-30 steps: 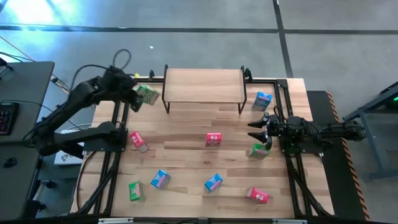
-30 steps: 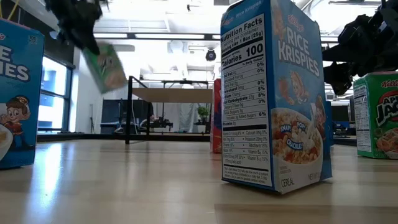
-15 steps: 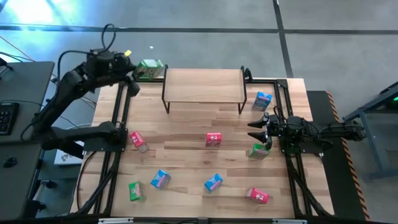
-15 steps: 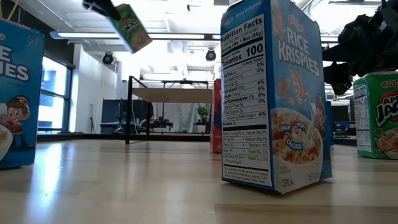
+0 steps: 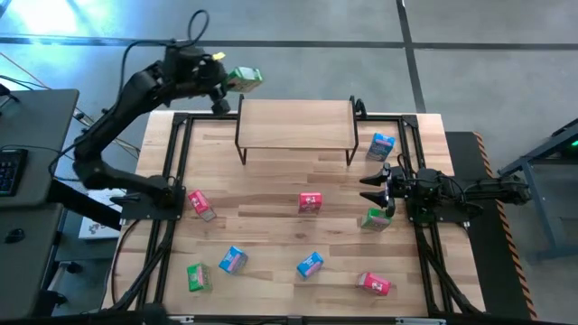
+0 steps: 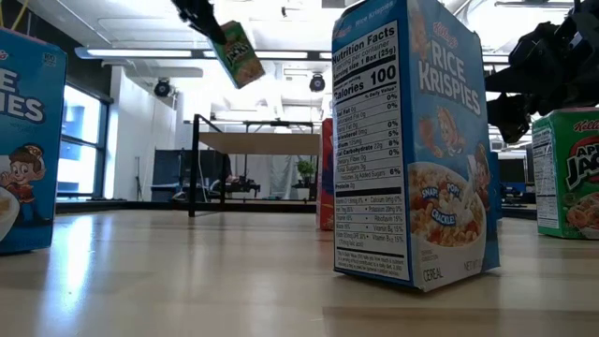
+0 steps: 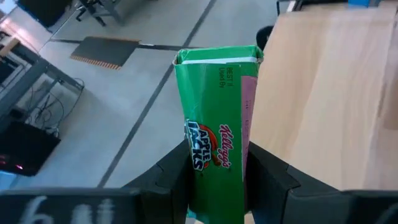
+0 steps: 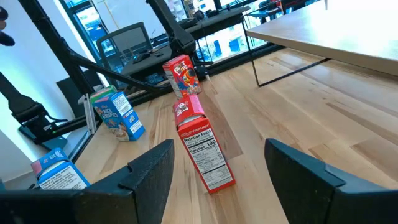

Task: Stack cereal on shelf
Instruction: Put the top green cereal box on the shelf

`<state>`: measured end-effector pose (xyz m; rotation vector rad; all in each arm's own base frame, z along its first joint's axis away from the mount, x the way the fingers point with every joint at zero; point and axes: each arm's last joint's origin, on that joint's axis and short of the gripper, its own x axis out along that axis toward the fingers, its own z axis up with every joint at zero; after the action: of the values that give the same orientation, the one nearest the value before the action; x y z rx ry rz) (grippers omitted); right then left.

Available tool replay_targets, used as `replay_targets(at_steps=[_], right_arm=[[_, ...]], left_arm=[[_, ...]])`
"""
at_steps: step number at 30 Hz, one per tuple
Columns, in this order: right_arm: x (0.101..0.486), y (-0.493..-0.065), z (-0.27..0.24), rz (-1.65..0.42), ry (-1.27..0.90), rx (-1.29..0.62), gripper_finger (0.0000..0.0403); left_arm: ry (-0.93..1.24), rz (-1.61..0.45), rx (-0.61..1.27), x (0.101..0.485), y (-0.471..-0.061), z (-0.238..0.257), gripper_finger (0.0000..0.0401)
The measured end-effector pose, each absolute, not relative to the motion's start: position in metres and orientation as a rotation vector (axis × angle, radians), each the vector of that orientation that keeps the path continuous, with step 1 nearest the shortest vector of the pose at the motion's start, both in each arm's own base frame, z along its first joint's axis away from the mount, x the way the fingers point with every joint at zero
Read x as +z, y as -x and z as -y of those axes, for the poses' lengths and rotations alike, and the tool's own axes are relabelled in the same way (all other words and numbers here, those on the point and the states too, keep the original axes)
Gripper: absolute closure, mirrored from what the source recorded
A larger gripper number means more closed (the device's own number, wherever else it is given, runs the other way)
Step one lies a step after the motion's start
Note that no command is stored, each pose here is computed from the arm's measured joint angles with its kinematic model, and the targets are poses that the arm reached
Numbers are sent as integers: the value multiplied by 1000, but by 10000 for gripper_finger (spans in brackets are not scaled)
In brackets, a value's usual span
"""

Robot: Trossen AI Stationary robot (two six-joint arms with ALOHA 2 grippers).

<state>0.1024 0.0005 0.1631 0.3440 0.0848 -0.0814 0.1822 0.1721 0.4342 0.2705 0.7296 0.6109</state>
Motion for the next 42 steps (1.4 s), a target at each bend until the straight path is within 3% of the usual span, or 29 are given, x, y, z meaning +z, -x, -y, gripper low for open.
replay_targets(at_steps=[20, 27, 42], right_arm=[[163, -102, -1, -85, -344, -81, 159], [163, -102, -1, -85, -344, -81, 159], [163, -102, -1, -85, -344, -81, 159]], left_arm=[[-210, -1087, 368, 403, -239, -228, 284], [-243, -1127, 235, 399, -242, -234, 284], [-204, -1180, 235, 390, -233, -247, 284]])
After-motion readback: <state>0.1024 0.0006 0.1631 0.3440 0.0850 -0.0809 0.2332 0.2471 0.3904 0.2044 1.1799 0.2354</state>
